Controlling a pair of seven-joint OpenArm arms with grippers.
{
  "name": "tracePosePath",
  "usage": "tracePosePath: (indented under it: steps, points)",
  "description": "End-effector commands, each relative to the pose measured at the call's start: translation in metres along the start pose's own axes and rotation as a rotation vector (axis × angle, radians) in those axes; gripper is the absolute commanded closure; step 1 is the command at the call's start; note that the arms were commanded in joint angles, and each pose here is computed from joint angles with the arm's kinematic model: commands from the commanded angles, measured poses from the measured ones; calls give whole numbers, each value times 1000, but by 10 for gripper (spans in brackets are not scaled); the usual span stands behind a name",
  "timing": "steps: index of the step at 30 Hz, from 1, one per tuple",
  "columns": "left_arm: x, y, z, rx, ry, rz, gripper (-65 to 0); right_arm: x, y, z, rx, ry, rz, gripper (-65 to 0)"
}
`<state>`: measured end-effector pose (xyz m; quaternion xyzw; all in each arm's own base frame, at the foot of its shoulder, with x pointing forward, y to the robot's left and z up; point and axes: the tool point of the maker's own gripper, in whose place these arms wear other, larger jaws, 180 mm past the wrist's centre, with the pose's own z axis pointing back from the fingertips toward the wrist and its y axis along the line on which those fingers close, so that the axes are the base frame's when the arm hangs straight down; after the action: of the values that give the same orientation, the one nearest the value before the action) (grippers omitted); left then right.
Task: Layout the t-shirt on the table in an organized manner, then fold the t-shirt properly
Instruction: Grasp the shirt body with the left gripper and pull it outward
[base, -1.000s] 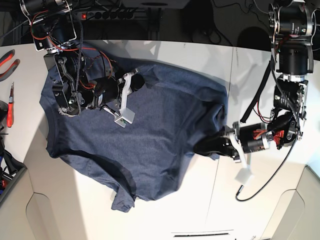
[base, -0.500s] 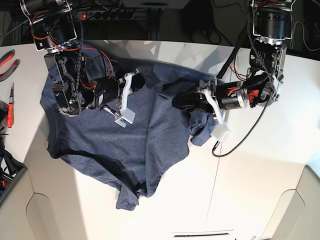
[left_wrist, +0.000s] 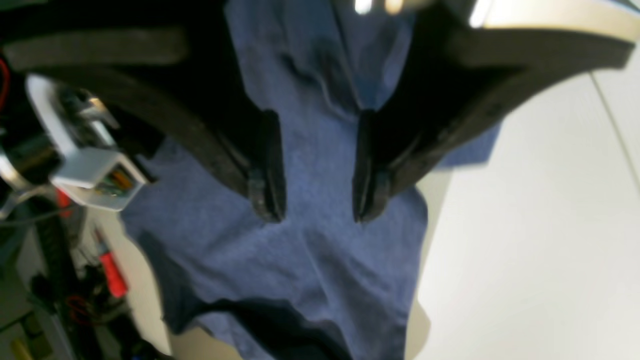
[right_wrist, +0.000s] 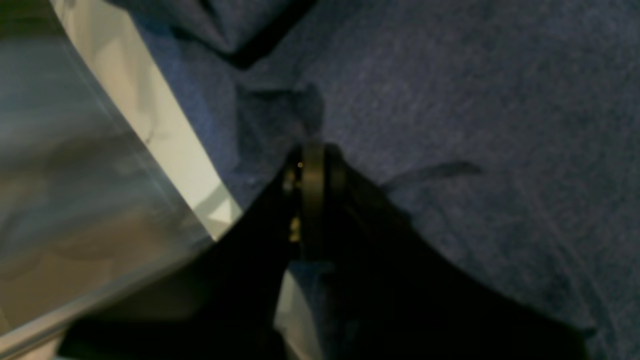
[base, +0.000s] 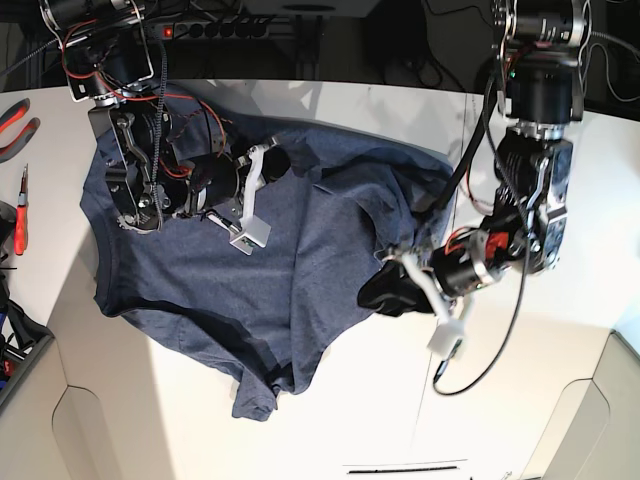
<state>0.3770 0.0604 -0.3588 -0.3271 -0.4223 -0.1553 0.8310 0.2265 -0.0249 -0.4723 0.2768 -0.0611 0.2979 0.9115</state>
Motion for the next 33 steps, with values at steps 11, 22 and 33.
tracePosePath:
  steps: [11,22,33]
  points:
    - [3,44,-49,97,95,99,-259,-7,-9,2,-43,48,10,0]
    - [-1,63,-47,187,130,10,-259,-7,-9,2,-43,48,10,0]
    - [-14,31,-49,16,180,73,-256,-7,-9,2,-43,47,10,0]
